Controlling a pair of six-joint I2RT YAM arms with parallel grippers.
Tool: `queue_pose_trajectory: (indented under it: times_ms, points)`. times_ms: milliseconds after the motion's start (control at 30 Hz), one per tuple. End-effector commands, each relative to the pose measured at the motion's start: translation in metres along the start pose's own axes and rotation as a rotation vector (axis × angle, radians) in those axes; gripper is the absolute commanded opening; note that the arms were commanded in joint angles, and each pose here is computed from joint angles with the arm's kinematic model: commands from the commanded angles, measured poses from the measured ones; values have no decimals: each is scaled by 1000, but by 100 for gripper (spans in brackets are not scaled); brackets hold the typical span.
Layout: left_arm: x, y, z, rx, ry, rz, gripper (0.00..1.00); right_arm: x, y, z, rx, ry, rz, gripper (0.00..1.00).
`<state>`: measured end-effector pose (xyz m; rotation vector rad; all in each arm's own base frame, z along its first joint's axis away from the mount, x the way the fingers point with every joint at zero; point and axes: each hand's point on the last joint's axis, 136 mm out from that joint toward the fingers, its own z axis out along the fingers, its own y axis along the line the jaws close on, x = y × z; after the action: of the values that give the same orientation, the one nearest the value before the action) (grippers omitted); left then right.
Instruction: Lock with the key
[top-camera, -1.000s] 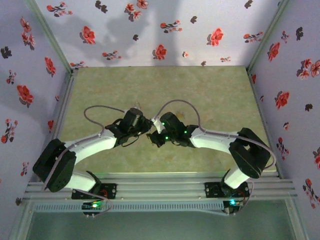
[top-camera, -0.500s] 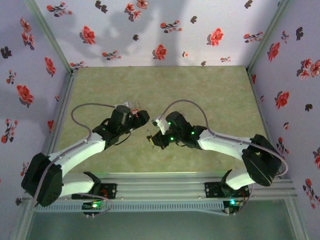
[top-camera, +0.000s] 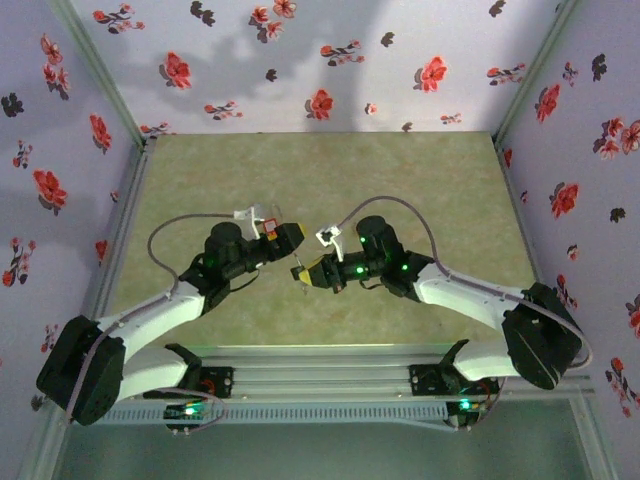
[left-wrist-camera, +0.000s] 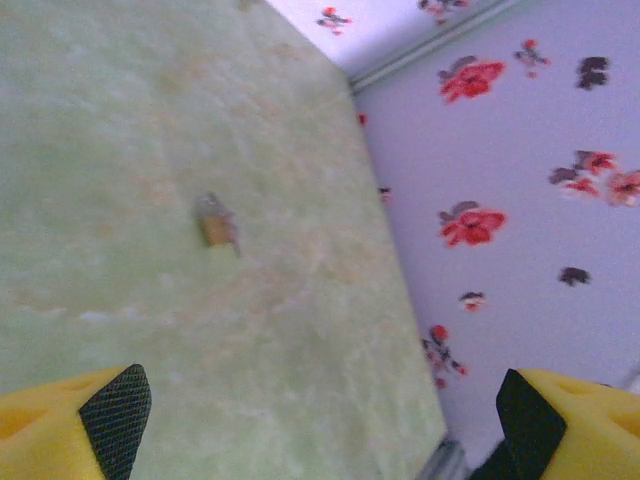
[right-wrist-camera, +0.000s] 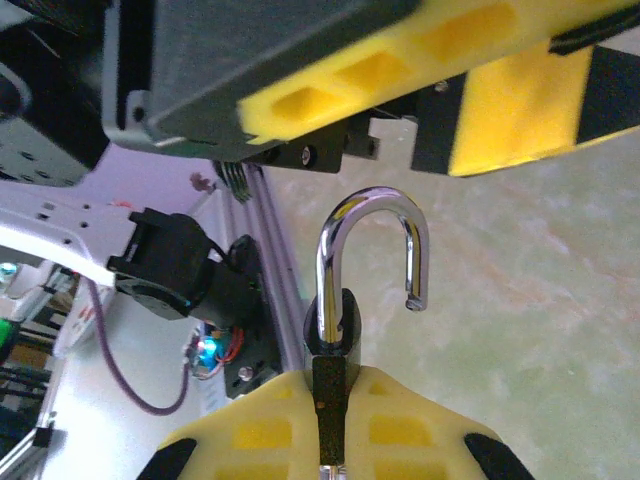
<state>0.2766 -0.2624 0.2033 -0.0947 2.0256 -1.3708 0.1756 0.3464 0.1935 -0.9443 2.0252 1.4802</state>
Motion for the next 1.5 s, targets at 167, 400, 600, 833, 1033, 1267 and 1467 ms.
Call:
queue_pose_trajectory:
  times_ms: [167,400,600,833,1033,1267,1467]
  points:
    - [3,-47,-4,273,38,-37,95,-9,23,-7,-110,-29,-16,0]
    - [9,-57,-11,345,61,-61,95,-7,20,-6,-106,-26,-5,0]
    - [12,-62,-22,369,63,-64,95,-7,15,-3,-94,-20,4,0]
    - [18,-61,-31,378,68,-69,95,-7,8,-2,-70,-22,14,0]
    - [21,-62,-37,385,76,-69,95,-7,4,-1,-59,-24,19,0]
    - [25,-66,-43,405,87,-63,95,-6,0,2,-52,-21,26,0]
    - [31,-65,-46,410,106,-57,95,-6,-5,1,-29,-28,32,0]
